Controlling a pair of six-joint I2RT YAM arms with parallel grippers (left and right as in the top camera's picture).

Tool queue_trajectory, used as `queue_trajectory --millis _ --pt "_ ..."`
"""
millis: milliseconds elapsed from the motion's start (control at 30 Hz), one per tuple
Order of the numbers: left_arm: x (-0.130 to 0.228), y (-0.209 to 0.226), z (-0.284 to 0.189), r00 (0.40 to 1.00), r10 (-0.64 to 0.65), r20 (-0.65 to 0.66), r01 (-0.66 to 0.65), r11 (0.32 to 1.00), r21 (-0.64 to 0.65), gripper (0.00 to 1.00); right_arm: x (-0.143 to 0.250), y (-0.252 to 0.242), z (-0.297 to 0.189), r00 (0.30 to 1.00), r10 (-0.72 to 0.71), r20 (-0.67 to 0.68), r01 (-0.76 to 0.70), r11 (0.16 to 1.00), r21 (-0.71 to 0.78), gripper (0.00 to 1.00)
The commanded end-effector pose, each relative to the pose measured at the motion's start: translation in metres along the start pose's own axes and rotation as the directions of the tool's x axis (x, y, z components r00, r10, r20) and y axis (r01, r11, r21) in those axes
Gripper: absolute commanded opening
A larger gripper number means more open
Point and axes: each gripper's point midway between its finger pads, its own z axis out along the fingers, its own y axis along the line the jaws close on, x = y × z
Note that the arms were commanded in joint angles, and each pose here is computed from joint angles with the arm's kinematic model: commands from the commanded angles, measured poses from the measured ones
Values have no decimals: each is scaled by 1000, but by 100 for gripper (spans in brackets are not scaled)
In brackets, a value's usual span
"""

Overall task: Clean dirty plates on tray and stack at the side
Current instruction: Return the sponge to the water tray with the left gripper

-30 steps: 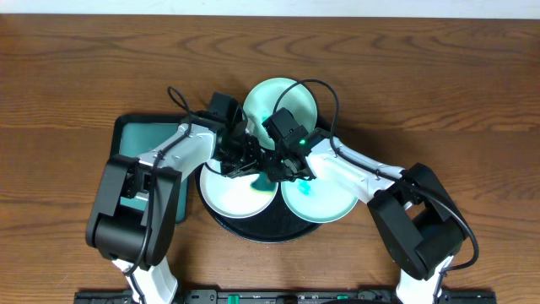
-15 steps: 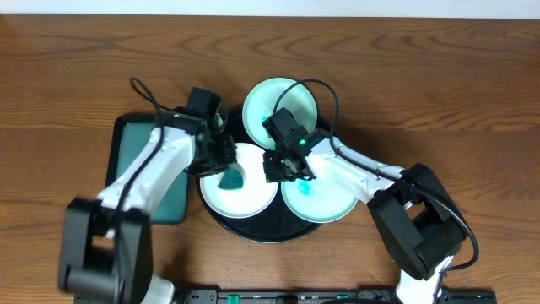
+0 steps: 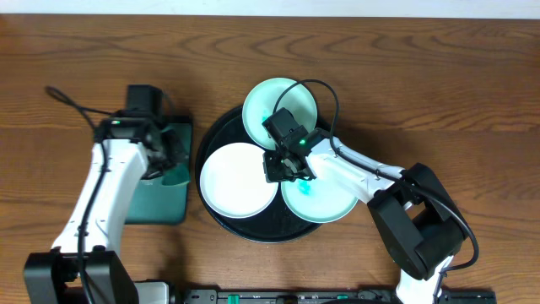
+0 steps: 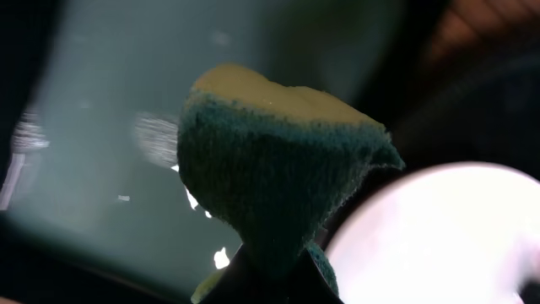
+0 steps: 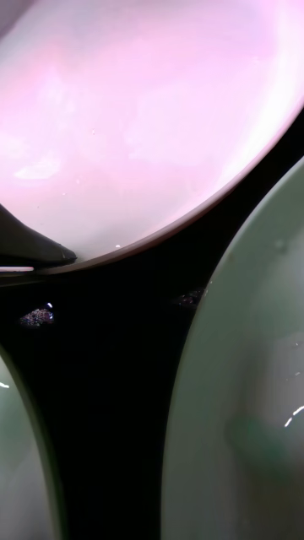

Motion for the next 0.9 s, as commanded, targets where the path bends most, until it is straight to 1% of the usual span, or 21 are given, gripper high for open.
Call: queue_trajectory --millis 0,200,267,367,467,500,533,600,633,667,700,867 --pt "-14 22 2 1000 -27 16 27 999 -38 7 28 -22 24 997 -10 -76 17 996 92 1" --pt "-18 42 28 996 -74 -51 71 995 -69 7 27 -22 24 997 -10 -75 17 996 92 1" --pt "-16 42 40 994 -76 -80 69 995 -77 7 28 -22 24 997 -10 -76 17 996 92 1" --pt "-14 34 53 991 -63 -115 59 998 -38 7 28 -22 24 997 -17 -77 24 995 92 1" --pt "-15 31 59 991 -63 -120 60 998 -24 7 28 -22 24 997 -17 -77 24 996 92 1" --pt "-16 31 60 991 -63 -119 60 998 -23 9 27 -22 24 997 -17 -76 24 995 92 1" --pt "-16 31 60 991 -63 -118 60 998 -23 16 27 -22 24 997 -17 -76 24 996 91 1" --pt "-16 31 60 991 -63 -117 60 998 -23 39 27 -22 24 997 -17 -75 24 996 91 1" --pt "-16 31 60 991 -63 -118 60 998 -23 53 27 -22 24 997 -17 -76 24 996 91 1" --pt "-16 31 60 991 -63 -119 61 998 -23 61 27 -22 24 997 -17 -75 24 996 91 1" --pt "-15 30 59 991 -62 -121 61 998 -20 66 27 -22 24 997 -17 -76 24 996 91 1" --pt "-14 25 48 991 -58 -120 60 998 13 70 27 -21 24 997 -18 -75 25 996 90 1"
